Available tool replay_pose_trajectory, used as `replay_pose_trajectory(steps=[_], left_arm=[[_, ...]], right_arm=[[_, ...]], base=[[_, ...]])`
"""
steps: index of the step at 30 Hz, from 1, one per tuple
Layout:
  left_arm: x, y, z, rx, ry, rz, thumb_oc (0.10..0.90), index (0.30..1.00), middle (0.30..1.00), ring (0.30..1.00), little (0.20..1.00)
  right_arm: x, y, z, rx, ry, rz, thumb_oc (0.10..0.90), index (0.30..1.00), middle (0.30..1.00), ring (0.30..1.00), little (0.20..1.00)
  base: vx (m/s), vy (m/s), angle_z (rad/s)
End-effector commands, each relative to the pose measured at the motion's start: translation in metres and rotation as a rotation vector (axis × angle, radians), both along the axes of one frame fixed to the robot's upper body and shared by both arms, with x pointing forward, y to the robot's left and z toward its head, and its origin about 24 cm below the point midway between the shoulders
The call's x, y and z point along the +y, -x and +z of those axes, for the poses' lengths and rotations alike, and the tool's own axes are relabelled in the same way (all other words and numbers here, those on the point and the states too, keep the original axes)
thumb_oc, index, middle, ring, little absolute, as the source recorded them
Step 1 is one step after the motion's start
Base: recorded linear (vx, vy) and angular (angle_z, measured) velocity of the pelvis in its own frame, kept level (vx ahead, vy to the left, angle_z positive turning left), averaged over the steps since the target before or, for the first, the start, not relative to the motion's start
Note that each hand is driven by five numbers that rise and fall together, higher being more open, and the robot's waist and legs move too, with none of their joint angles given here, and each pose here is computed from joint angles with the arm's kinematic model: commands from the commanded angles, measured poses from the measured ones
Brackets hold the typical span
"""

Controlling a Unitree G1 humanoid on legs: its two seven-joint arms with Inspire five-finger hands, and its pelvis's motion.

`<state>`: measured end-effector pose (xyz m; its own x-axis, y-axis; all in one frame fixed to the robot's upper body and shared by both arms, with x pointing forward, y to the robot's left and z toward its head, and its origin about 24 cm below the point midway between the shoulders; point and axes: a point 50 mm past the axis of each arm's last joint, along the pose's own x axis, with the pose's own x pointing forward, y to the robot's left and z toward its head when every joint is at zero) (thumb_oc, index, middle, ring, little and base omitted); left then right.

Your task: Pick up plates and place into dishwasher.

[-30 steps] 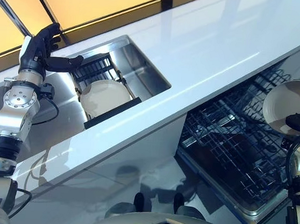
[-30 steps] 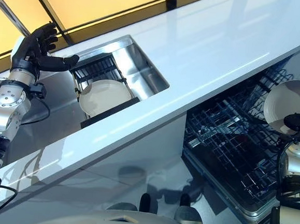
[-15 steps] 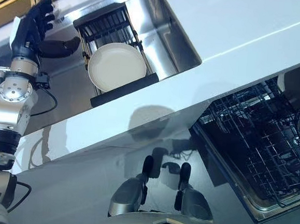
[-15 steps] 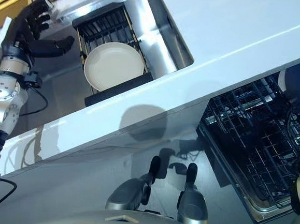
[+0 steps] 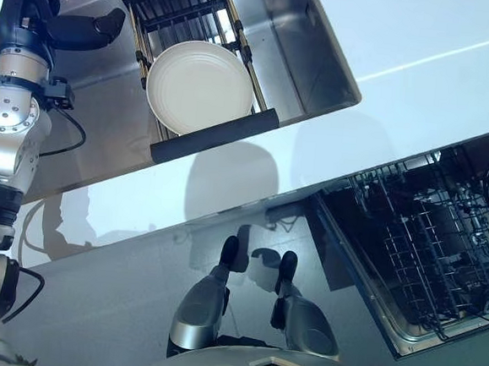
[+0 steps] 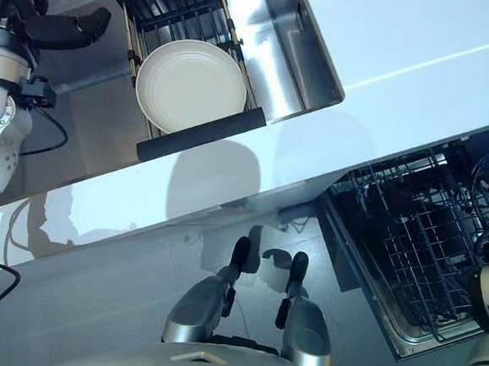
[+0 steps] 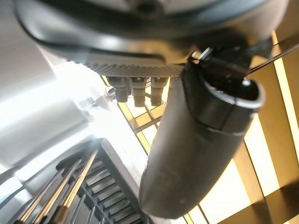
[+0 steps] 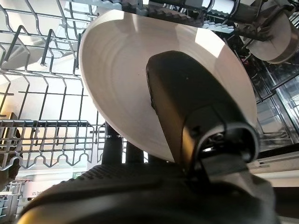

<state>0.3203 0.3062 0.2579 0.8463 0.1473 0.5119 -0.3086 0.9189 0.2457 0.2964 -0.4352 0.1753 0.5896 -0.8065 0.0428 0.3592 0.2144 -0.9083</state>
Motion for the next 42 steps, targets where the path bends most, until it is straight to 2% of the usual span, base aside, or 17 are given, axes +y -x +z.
replay_pose_trajectory(steps=[1,9,22,42], left_arm=[[-0.005,0.023,0.077,-0.291,-0.063,-0.030,0.800,0.900,0.900,0.900,0.900],[-0.003,0.023,0.079,-0.269,-0.076,-0.045,0.800,0.900,0.900,0.900,0.900],[0.004,0.024,0.060,-0.228,-0.083,-0.033,0.800,0.900,0.900,0.900,0.900],[0.010,0.026,0.035,-0.107,-0.097,-0.064,0.800,0.900,0.900,0.900,0.900]], right_arm=[[-0.009,0.019,-0.036,0.195,-0.111,-0.083,0.800,0.900,0.900,0.900,0.900],[-0.010,0.020,-0.039,0.228,-0.104,-0.054,0.800,0.900,0.900,0.900,0.900],[0.015,-0.001,-0.037,0.183,-0.028,0.120,0.800,0.900,0.900,0.900,0.900],[0.006,0.013,-0.026,0.144,0.040,0.108,0.800,0.900,0.900,0.900,0.900]], base=[[0.00,0.010,0.04],[0.00,0.005,0.01],[-0.01,0.056,-0.08],[0.03,0.063,-0.06]])
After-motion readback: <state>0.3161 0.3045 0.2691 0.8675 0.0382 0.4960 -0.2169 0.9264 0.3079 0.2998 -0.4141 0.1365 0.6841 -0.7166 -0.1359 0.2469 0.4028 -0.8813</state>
